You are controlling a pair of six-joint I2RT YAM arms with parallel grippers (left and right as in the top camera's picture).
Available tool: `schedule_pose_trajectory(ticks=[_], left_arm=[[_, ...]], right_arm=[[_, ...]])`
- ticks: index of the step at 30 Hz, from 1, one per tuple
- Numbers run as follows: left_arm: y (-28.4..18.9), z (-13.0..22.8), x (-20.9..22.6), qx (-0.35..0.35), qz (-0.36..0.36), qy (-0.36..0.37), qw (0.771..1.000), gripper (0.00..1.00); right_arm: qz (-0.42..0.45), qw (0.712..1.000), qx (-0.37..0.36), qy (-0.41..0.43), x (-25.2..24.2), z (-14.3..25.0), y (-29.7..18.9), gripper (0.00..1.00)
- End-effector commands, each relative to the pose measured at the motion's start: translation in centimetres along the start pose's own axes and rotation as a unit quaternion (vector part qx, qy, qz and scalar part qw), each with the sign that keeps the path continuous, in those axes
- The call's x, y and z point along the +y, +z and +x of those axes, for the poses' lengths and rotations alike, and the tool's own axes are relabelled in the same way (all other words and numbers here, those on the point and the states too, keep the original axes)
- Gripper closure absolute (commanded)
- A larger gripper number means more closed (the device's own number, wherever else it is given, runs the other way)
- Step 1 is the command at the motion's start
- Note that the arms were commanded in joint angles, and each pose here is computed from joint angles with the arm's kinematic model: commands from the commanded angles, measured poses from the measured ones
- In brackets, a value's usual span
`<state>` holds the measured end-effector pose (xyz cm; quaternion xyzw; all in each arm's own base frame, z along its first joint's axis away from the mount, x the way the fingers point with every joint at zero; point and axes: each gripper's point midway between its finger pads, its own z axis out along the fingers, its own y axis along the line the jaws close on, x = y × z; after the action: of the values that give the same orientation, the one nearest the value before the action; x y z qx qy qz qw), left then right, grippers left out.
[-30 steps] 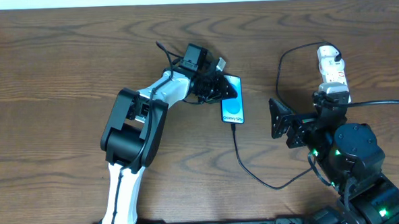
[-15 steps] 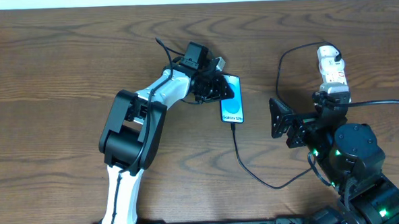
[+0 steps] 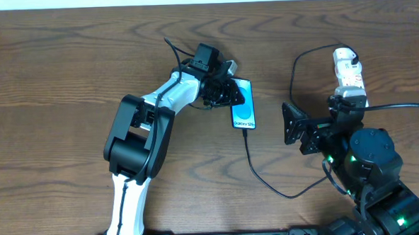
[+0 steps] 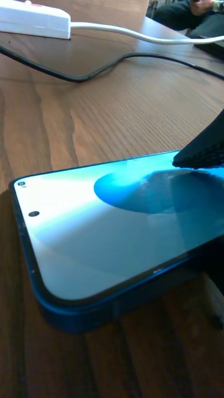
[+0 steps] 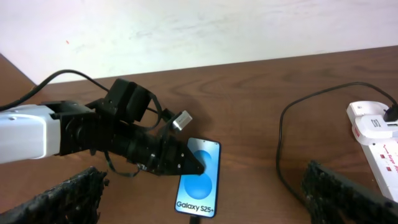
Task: Plug charger to phone and switch on socket
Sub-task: 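Lower the phone flat onto the table with the left gripper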
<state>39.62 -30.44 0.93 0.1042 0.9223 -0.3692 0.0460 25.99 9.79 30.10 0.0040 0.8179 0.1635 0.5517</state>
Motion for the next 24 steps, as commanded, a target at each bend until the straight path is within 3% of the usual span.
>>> schedule_pose_trajectory(ticks=[1, 14, 18, 24], left_arm=[[1.1, 1.4, 4.6, 0.013, -0.081, -0.003, 0.997, 0.67], [1.1, 2.0, 4.1, 0.026, -0.065, 0.002, 0.998, 0.62], [1.1, 2.0, 4.1, 0.026, -0.065, 0.003, 0.998, 0.54], [1.7, 2.7, 3.4, 0.041, -0.063, 0.05, 0.996, 0.53]], right_arm=[[0.002, 1.0, -0.008, 0.006, -0.1, -0.7, -0.2, 0.01], [0.007, 1.0, 0.004, 0.004, -0.1, -0.2, 0.4, 0.01], [0.009, 1.0, 0.011, 0.005, -0.2, 0.0, 0.9, 0.01], [0.006, 1.0, 0.014, 0.005, -0.1, 0.2, 1.0, 0.01]])
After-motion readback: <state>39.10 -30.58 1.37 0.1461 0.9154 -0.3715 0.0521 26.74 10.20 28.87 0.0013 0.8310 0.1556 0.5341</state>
